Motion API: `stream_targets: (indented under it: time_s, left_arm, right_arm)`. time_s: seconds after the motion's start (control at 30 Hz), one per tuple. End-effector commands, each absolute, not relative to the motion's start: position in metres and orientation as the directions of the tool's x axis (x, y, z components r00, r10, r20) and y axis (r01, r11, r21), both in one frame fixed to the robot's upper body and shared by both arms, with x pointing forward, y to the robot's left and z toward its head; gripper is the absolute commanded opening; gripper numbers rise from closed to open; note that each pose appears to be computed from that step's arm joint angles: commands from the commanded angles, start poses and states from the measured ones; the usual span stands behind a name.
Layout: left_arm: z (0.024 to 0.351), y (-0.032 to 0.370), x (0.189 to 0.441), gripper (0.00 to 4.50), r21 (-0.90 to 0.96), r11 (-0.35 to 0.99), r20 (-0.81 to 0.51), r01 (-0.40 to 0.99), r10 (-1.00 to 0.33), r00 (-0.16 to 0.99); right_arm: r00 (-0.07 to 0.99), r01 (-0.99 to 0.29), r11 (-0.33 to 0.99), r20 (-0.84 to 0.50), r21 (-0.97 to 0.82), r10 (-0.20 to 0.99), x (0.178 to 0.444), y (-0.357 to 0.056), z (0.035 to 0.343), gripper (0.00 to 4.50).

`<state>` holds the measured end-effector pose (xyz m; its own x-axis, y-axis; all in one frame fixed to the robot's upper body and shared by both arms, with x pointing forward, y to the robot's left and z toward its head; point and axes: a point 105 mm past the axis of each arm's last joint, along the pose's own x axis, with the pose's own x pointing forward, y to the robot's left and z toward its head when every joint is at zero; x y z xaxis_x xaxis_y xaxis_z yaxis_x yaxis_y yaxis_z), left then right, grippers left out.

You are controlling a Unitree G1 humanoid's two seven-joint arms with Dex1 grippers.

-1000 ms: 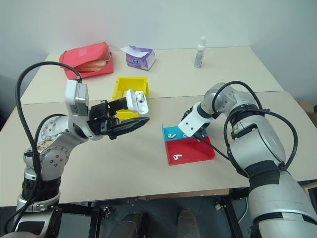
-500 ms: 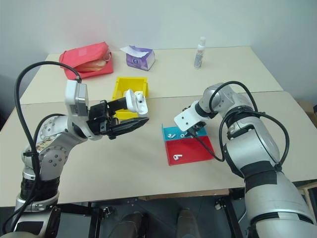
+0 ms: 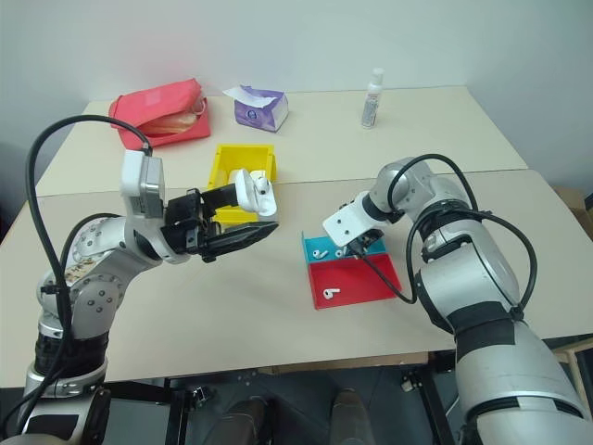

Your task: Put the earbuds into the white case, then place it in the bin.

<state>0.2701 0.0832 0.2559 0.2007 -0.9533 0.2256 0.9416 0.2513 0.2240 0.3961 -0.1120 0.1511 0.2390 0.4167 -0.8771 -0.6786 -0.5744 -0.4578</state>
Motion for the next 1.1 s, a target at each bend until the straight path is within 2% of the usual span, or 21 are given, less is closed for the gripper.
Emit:
stream_targets:
  time_s: [0.03, 0.2, 0.3, 0.53, 0.83, 1.1]
  left_arm:
    - [0.264, 0.085, 0.262, 2.77, 0.260, 0.249, 0.239, 0.933, -0.953, 0.187]
    - [0.264, 0.085, 0.262, 2.77, 0.254, 0.257, 0.241, 0.932, -0.950, 0.196]
    - [0.264, 0.085, 0.263, 2.77, 0.254, 0.260, 0.242, 0.932, -0.950, 0.199]
    - [0.264, 0.085, 0.263, 2.77, 0.255, 0.262, 0.244, 0.931, -0.949, 0.200]
    - [0.266, 0.084, 0.266, 2.77, 0.259, 0.260, 0.245, 0.930, -0.949, 0.197]
    - [0.266, 0.083, 0.267, 2.77, 0.266, 0.254, 0.248, 0.930, -0.950, 0.189]
  right_arm:
    - [0.240, -0.678, -0.560, -0.864, -0.475, 0.442, 0.396, -0.109, 0.154, 3.15]
    - [0.244, -0.688, -0.548, -0.863, -0.476, 0.443, 0.397, -0.109, 0.151, 3.15]
    - [0.237, -0.697, -0.546, -0.868, -0.465, 0.437, 0.397, -0.110, 0.149, 2.59]
    - [0.215, -0.714, -0.546, -0.879, -0.439, 0.425, 0.394, -0.116, 0.144, 0.15]
    - [0.230, -0.742, -0.514, -0.884, -0.430, 0.408, 0.397, -0.123, 0.147, 0.06]
    - [0.243, -0.775, -0.502, -0.915, -0.383, 0.323, 0.398, -0.145, 0.151, 0.06]
